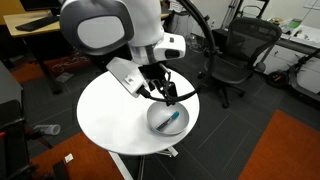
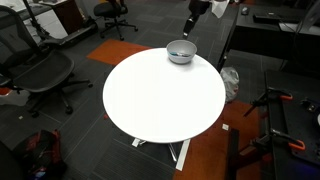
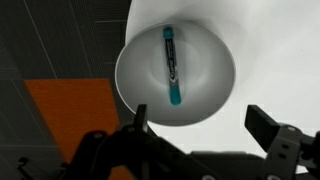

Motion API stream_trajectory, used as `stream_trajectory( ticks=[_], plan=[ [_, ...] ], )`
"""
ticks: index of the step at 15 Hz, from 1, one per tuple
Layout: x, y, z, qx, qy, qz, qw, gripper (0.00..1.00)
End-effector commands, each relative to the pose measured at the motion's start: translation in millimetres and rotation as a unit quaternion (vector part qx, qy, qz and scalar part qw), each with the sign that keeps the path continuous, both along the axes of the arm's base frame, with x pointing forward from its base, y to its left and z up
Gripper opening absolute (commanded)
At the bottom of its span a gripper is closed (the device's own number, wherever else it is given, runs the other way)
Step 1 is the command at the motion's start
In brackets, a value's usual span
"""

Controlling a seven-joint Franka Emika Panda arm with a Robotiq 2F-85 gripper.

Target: Remove the marker from the bowl and put it on the table

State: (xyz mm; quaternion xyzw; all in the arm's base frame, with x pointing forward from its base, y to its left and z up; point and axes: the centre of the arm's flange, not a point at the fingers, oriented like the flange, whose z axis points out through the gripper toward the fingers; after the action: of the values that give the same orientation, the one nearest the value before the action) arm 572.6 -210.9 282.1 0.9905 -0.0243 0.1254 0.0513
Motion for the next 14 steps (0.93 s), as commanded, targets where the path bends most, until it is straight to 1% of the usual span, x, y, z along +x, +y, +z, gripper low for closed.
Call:
stream_trajectory(
  ticks=[1,8,14],
  plan=[
    [16,-16,-11,0.007,-0.005,0.009,0.9999,1.00],
    [38,-36,-39,0.014,0.019,0.014,0.9996,1.00],
    [49,-39,-65,0.026,0.043,0.016,0.9986,1.00]
  ],
)
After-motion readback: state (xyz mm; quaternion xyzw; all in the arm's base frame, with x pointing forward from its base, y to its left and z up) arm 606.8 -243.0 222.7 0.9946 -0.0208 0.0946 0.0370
